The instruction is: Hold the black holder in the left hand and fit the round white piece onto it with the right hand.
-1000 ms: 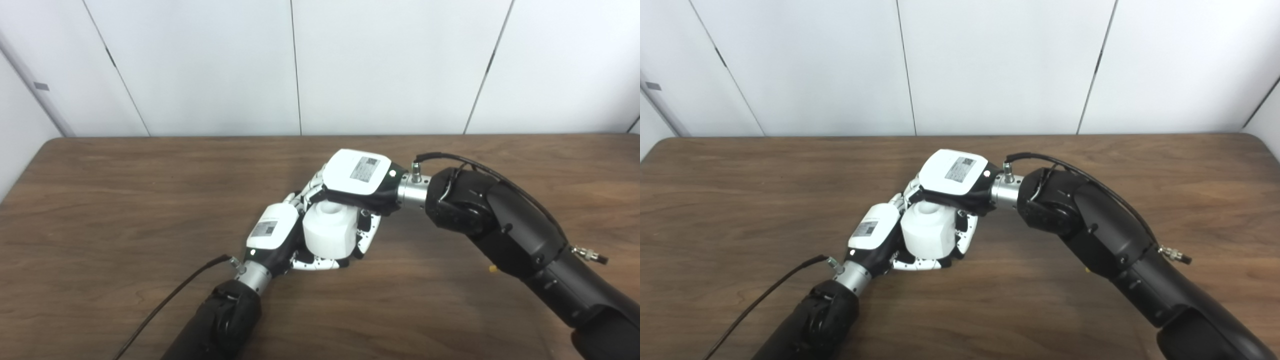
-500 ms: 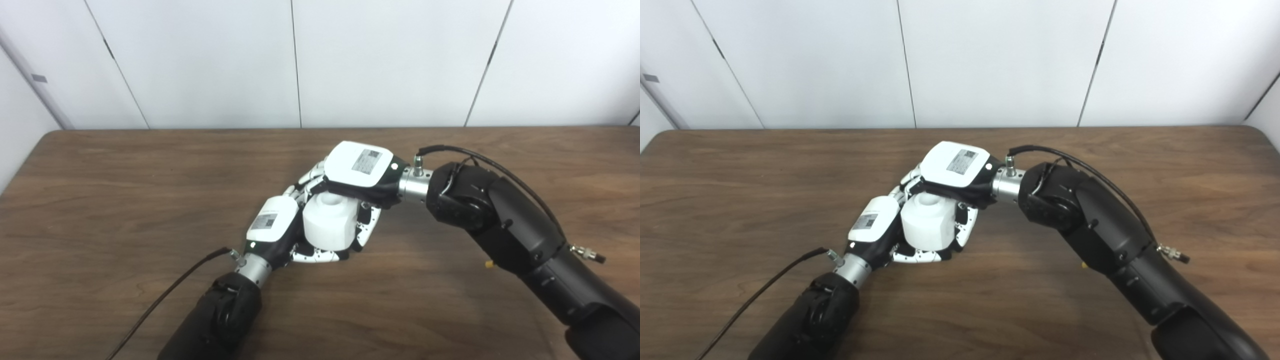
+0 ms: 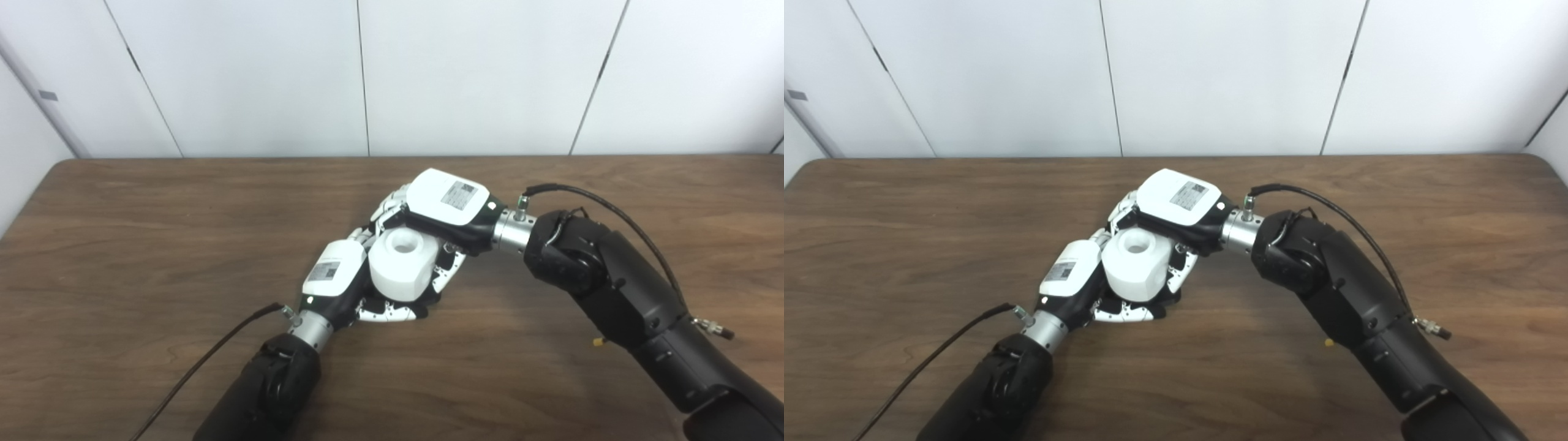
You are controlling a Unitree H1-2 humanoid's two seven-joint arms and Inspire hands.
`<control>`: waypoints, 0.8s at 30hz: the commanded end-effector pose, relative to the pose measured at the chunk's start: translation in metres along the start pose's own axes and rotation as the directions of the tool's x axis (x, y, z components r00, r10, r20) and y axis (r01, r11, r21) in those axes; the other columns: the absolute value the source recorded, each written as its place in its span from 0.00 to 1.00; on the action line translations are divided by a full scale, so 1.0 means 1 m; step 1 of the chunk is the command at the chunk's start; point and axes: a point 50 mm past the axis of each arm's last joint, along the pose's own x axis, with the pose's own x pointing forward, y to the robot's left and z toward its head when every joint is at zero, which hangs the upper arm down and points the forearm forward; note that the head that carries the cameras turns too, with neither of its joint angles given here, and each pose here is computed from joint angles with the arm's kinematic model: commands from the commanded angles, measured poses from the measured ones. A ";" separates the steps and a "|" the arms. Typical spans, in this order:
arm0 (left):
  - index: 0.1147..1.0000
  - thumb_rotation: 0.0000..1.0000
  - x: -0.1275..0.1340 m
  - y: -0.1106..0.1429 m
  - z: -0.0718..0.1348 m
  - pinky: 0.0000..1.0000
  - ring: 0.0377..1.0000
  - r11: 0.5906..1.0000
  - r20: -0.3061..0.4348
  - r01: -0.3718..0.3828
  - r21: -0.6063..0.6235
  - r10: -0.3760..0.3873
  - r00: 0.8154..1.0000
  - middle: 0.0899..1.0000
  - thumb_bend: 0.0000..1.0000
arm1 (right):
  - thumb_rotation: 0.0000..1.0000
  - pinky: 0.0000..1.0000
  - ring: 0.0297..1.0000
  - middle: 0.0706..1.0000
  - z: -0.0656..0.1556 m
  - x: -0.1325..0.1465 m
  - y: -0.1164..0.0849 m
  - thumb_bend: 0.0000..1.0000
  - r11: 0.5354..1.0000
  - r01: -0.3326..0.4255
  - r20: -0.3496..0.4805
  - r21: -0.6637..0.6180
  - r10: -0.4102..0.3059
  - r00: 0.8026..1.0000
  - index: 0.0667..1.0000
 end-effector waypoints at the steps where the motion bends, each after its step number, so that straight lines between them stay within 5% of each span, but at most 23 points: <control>1: 0.42 0.06 -0.042 -0.063 -0.009 0.97 0.95 0.968 -0.106 0.249 -0.018 -0.250 0.962 0.86 0.52 | 0.13 0.73 0.75 0.71 0.002 0.006 -0.026 0.52 0.996 0.076 0.040 -0.049 -0.074 0.996 0.44; 15: 0.42 0.06 -0.042 -0.063 -0.009 0.98 0.95 0.971 -0.105 0.240 -0.026 -0.241 0.965 0.86 0.52 | 0.14 0.71 0.73 0.69 0.000 0.006 -0.028 0.52 0.995 0.076 0.037 -0.061 -0.074 0.997 0.44; 24: 0.42 0.06 -0.041 -0.062 -0.009 0.96 0.95 0.970 -0.102 0.243 -0.017 -0.243 0.965 0.86 0.52 | 0.14 0.74 0.77 0.71 -0.003 0.010 -0.063 0.52 0.993 0.119 0.000 -0.028 -0.119 0.993 0.44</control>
